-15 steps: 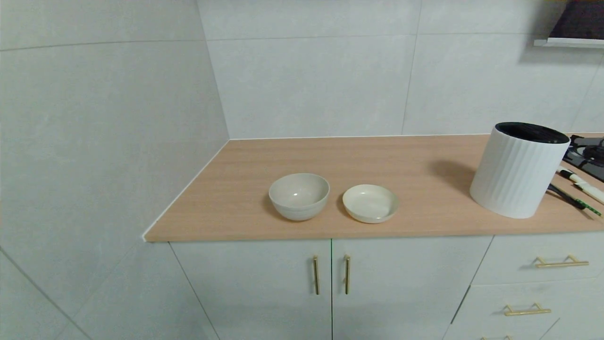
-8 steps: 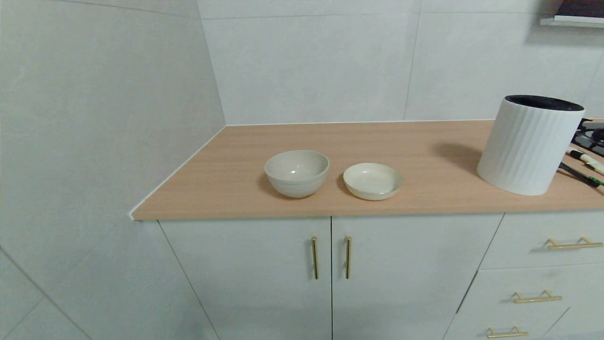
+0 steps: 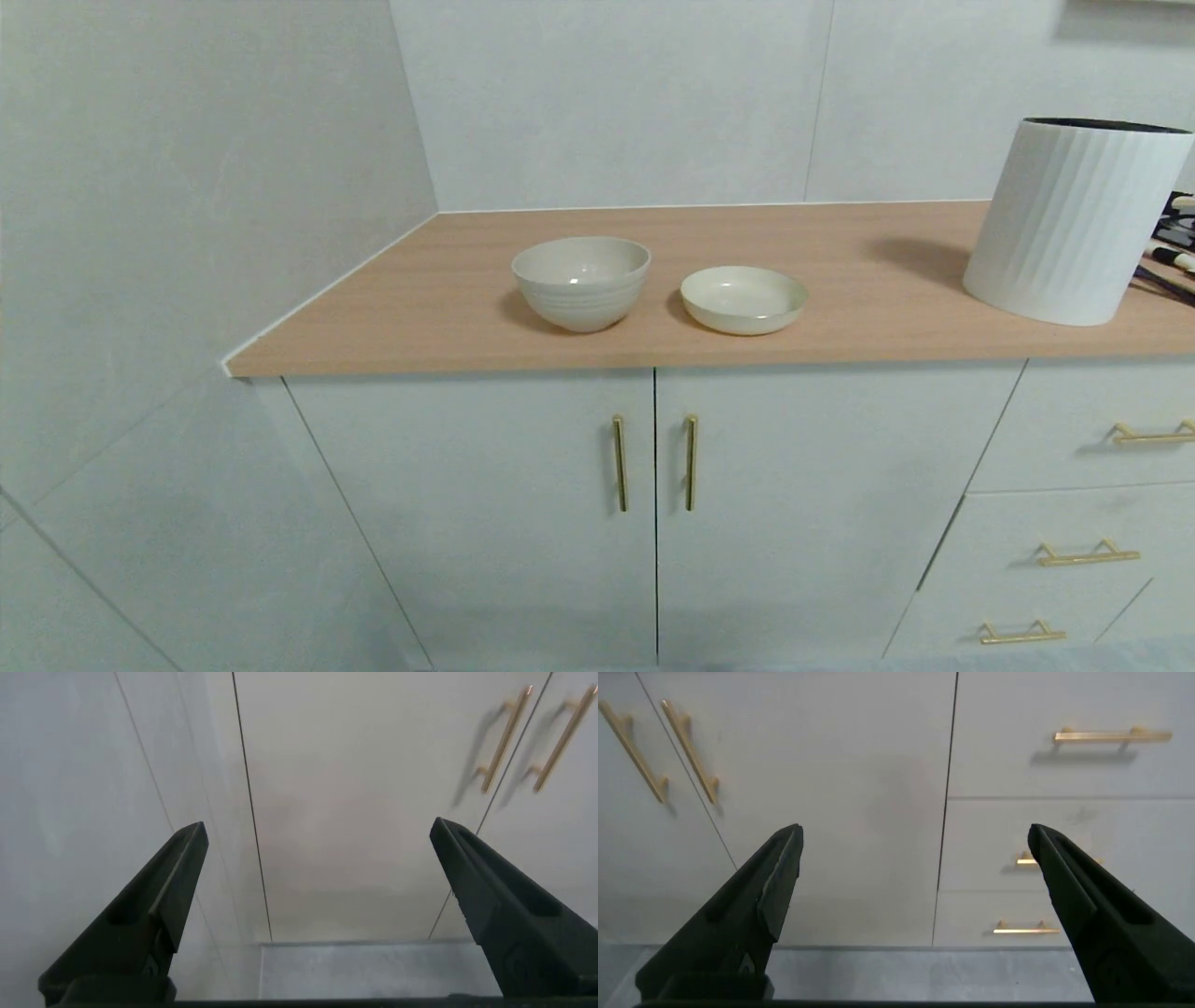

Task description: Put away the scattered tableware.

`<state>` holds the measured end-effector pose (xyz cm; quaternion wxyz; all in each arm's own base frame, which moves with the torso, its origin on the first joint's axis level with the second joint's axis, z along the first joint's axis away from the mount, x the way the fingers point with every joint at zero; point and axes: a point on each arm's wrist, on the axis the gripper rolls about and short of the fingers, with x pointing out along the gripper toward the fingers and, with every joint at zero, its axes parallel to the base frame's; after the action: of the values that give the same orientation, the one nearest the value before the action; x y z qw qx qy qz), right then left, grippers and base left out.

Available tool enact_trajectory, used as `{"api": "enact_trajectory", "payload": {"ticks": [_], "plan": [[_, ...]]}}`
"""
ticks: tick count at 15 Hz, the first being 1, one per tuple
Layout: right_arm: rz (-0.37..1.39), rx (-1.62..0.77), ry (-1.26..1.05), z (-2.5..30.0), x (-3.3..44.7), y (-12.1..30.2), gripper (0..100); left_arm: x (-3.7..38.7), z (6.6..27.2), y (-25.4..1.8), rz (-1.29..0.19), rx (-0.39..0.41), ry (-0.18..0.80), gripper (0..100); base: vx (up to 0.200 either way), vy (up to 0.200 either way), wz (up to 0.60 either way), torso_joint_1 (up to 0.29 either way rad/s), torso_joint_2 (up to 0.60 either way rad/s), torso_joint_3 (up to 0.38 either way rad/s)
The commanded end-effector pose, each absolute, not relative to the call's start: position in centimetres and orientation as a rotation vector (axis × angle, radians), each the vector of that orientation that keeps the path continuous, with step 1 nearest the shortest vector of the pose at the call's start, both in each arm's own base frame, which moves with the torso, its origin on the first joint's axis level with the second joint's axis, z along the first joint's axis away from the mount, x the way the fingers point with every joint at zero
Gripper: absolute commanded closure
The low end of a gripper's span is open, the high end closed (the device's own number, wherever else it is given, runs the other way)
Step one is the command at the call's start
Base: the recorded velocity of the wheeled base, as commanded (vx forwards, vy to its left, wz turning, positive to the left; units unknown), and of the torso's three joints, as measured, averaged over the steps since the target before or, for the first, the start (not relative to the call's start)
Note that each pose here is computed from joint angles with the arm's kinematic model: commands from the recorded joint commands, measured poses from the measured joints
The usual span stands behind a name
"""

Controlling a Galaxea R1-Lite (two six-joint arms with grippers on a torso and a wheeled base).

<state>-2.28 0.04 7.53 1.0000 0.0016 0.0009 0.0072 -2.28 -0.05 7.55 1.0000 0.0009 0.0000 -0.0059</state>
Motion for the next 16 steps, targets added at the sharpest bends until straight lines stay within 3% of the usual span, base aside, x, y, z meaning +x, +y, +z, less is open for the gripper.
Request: {"api": "enact_trajectory", "payload": {"ticks": [1, 7, 16], "plan": [[0.015, 0.003, 0.002, 7.53, -2.28, 0.04, 0, -2.28, 7.55, -0.05, -0.012, 0.002, 0.0, 0, 0.0, 0.0, 0.0, -0.144, 0.45, 0.31], [0.015, 0.003, 0.003, 7.54, -2.27, 0.04, 0, -2.28, 7.55, -0.05, -0.011, 0.002, 0.0, 0, 0.0, 0.0, 0.0, -0.106, 0.42, 0.313], [0.014, 0.005, 0.002, 7.53, -2.28, 0.04, 0, -2.29, 7.59, -0.05, -0.011, 0.002, -0.002, 0, 0.0, 0.0, 0.0, -0.008, 0.04, 0.027]]}}
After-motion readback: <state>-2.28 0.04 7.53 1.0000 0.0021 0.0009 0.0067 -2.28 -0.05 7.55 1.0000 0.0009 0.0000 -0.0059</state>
